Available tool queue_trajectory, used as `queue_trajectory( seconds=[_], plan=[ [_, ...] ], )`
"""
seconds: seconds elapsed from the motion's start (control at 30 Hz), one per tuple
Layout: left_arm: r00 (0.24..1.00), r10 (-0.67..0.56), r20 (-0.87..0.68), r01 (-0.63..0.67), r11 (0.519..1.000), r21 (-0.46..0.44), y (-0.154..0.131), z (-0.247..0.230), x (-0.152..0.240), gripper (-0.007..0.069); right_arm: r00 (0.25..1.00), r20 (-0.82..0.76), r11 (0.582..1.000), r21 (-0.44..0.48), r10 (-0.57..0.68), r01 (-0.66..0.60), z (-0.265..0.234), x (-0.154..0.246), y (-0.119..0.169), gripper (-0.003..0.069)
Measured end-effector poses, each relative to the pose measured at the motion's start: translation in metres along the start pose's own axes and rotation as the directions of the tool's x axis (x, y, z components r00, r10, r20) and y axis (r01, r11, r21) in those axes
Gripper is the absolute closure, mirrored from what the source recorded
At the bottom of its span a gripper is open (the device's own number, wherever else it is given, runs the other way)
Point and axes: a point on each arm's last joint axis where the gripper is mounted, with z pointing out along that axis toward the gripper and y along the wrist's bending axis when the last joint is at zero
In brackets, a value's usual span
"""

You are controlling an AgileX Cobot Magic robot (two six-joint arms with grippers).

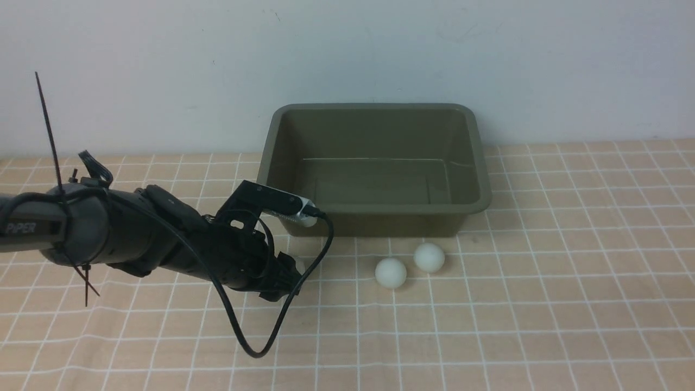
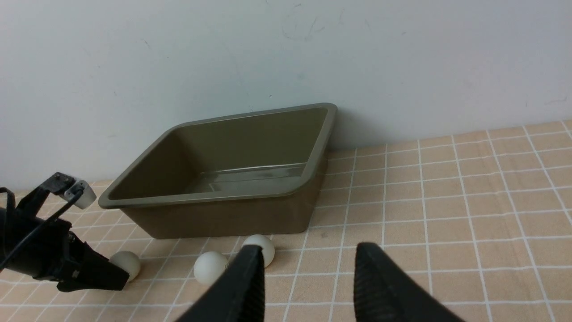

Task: Put the table tennis balls into the box on the light coffee tablecloth.
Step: 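Reach for and grasp a ping pong ball on the table beside the basket, then drop the ball into the bin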

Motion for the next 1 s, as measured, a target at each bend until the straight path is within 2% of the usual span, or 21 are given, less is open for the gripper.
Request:
queue_trajectory(
  seconds=[0.17,0.4,0.47,0.6,0.77,1.0],
  plan=[
    [1.000,-0.018,0.015,0.018,1.000,0.002,0.000,0.000,-0.001,0.0317,1.000,0.000,1.000,0.000,0.000,0.000,0.000,0.000,0.000,0.0396],
    [0.999,-0.003,0.037,0.003,1.000,0.022,-0.002,0.000,-0.004,0.0321,1.000,0.000,1.000,0.000,0.000,0.000,0.000,0.000,0.000,0.0396],
    [0.999,-0.004,0.034,0.003,0.998,0.057,-0.005,0.000,-0.003,0.0321,1.000,0.000,1.000,0.000,0.000,0.000,0.000,0.000,0.000,0.0396],
    [1.000,0.012,0.019,-0.015,0.983,0.180,-0.018,-0.006,-0.004,0.0321,1.000,0.000,1.000,0.000,0.000,0.000,0.000,0.000,0.000,0.0396],
    [0.995,0.075,0.064,-0.093,0.927,0.363,-0.041,-0.036,-0.012,0.0321,1.000,0.000,1.000,0.000,0.000,0.000,0.000,0.000,0.000,0.0396],
    [0.956,0.084,0.280,-0.186,0.913,0.362,-0.049,-0.063,-0.040,0.0321,1.000,0.000,1.000,0.001,-0.001,0.001,0.000,0.000,0.000,0.0396]
  ],
)
